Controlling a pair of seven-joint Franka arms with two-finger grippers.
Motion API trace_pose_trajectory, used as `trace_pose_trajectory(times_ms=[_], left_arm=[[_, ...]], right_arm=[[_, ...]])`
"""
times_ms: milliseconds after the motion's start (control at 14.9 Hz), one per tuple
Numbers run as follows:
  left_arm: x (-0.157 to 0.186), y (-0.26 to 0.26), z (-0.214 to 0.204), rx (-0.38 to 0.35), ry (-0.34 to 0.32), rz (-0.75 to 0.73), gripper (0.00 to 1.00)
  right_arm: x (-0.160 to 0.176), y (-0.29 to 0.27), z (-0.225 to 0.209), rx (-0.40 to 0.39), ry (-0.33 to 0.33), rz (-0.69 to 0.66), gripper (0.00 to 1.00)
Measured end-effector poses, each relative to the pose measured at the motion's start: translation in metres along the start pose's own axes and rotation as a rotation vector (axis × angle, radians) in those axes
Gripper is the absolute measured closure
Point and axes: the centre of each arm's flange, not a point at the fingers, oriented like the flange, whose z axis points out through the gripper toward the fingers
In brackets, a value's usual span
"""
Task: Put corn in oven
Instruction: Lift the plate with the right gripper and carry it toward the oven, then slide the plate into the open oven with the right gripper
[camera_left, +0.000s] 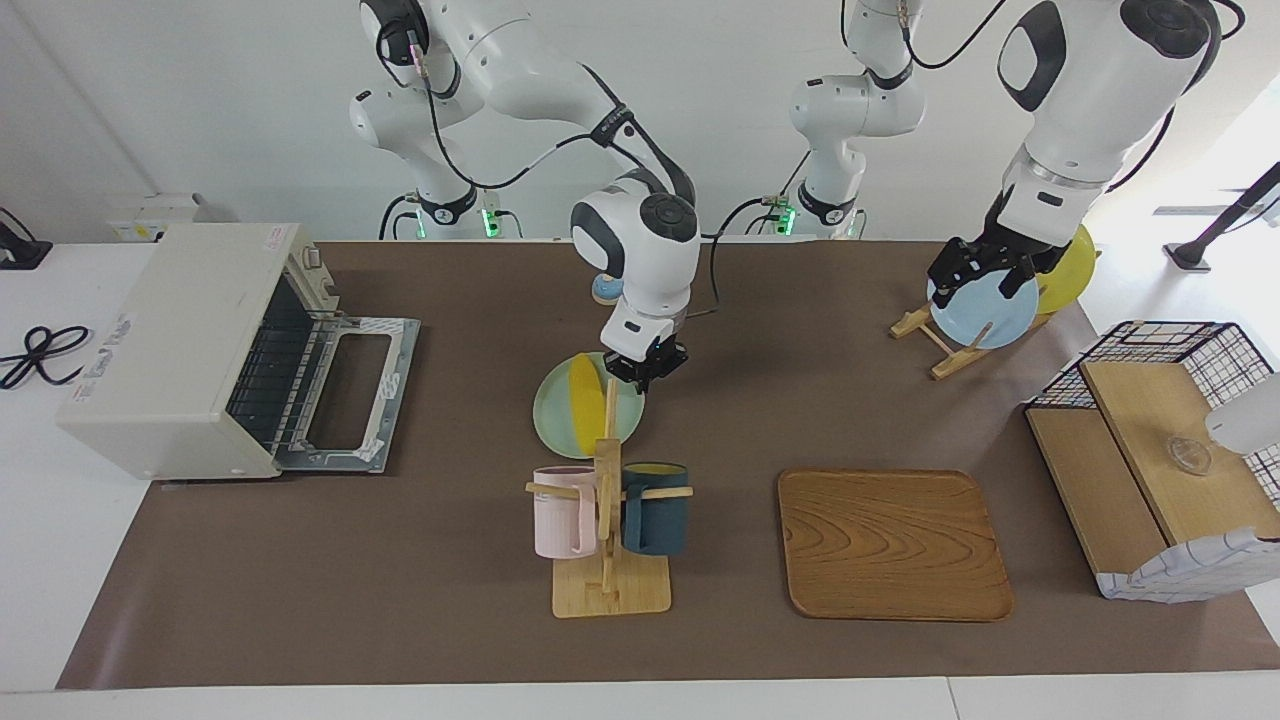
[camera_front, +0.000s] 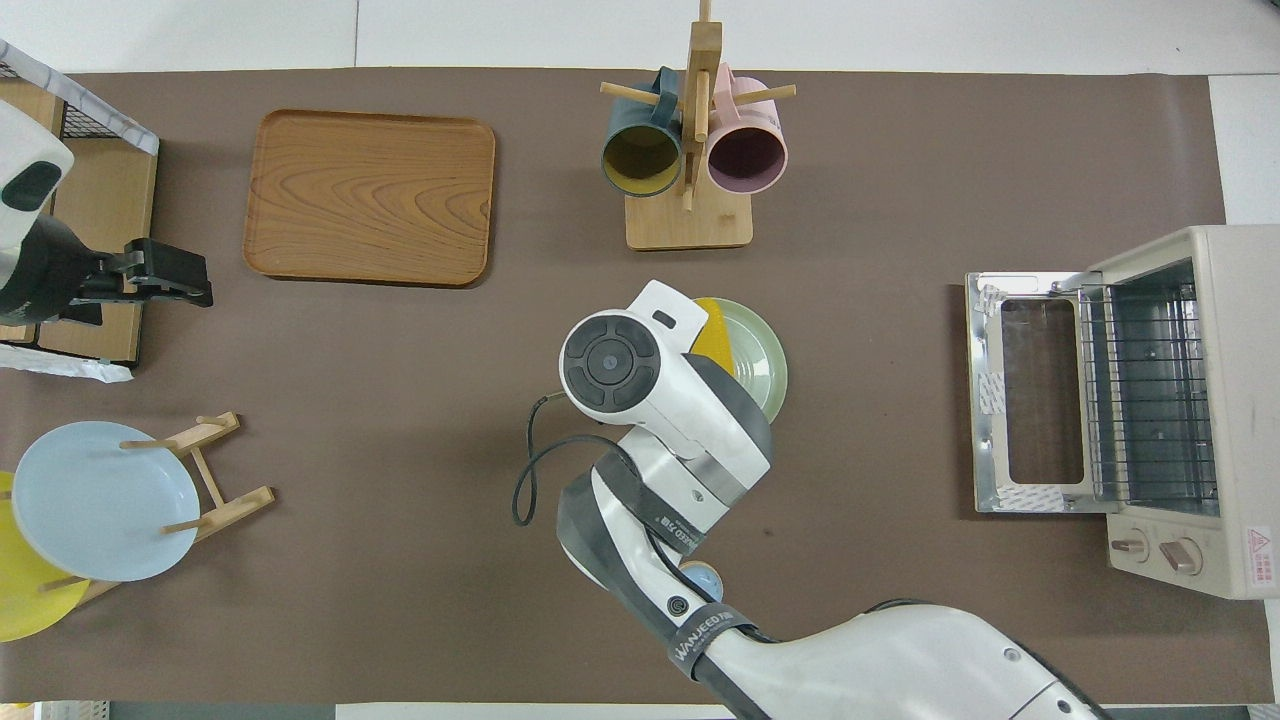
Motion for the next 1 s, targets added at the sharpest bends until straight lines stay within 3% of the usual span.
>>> trace_pose_trajectory(times_ms=[535, 1004], left_arm=[[-0.002, 0.001, -0.009, 0.000, 0.001, 0.012, 0.00], [-0.009, 0.000, -0.030, 0.011, -0.058, 0.023, 0.00]], right_arm=[[-0.017, 0.088, -0.071, -0.196, -0.103, 0.059, 0.97], [-0.029, 0.209, -0.022, -0.240, -0.235, 0.224, 0.97]])
